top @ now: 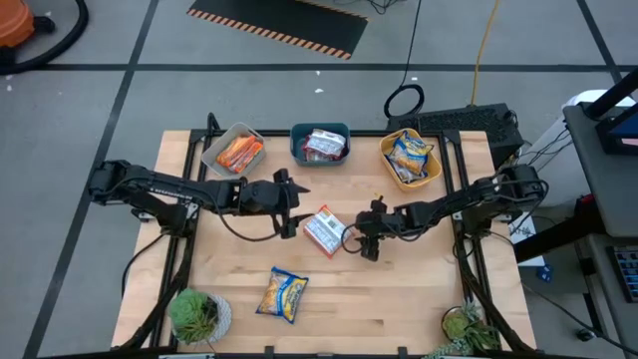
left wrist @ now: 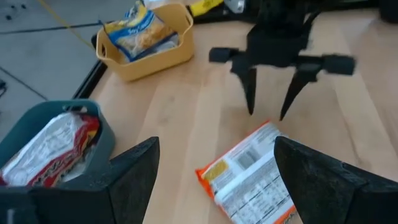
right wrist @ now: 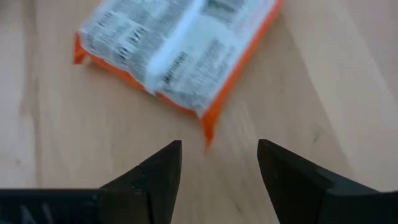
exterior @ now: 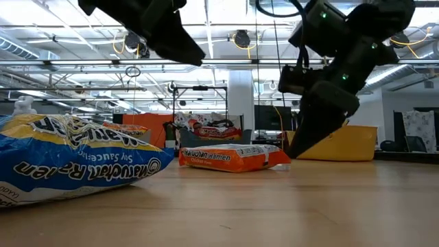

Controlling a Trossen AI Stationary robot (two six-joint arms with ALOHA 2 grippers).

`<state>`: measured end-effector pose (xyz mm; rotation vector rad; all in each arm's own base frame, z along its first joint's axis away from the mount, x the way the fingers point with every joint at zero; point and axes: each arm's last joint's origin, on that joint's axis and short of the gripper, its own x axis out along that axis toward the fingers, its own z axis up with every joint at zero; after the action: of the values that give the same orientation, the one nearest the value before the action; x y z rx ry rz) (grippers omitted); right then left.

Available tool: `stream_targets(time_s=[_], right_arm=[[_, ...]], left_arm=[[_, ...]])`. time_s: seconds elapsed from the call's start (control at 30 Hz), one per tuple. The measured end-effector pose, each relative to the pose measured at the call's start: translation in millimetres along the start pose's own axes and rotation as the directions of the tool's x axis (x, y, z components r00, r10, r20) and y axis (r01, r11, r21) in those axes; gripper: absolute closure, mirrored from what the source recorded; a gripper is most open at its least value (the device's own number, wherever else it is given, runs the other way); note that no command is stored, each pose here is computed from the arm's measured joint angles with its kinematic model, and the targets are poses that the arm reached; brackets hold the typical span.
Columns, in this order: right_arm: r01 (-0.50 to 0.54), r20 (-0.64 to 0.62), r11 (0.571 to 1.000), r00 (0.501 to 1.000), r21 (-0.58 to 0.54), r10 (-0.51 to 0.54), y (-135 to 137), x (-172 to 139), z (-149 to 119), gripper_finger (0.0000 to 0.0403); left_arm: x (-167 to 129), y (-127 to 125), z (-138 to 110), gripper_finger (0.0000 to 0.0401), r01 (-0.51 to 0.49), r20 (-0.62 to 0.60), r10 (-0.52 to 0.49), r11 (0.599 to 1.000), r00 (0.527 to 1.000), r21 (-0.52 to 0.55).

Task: Sort Maruchan noodles
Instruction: Put the orange noodle pack into the blue bin

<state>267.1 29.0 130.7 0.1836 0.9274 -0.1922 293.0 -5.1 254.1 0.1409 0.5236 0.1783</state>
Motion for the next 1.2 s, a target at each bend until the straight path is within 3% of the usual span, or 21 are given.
stream_targets(time_s=[0.13,0.33,0.63,0.8,1.07,1.2], right_arm=[[-0.011,0.014,1.000,1.000,0.012,0.010,-2,5,-7,0.0197],[-0.110,0.069,0.994,0.992,0.016,0.109,0,25,-15,0.0197],[-0.130,0.111,0.991,0.986,0.042,0.125,-8,35,-10,0.0206],[-0.188,0.120,0.982,0.976,0.022,0.184,-13,35,-6,0.0256],[-0.159,0.125,0.983,0.978,-0.095,0.170,-19,36,-3,0.0389],[-0.139,0.137,0.978,0.977,-0.153,0.161,-18,36,4,0.0393]], left_arm=[[1,3,2,0.0080,0.020,0.027,-0.020,1.000,0.999,-0.007],[2,8,4,0.0080,0.012,0.042,-0.011,1.000,0.999,-0.020],[2,8,3,0.0080,0.015,0.036,-0.014,1.000,0.999,-0.017],[2,7,1,0.0080,0.016,0.015,-0.016,1.000,1.000,-0.010],[2,7,-2,0.0080,0.017,-0.016,-0.017,1.000,1.000,-0.015],[2,7,-3,0.0080,0.008,-0.032,-0.009,1.000,0.999,-0.012]])
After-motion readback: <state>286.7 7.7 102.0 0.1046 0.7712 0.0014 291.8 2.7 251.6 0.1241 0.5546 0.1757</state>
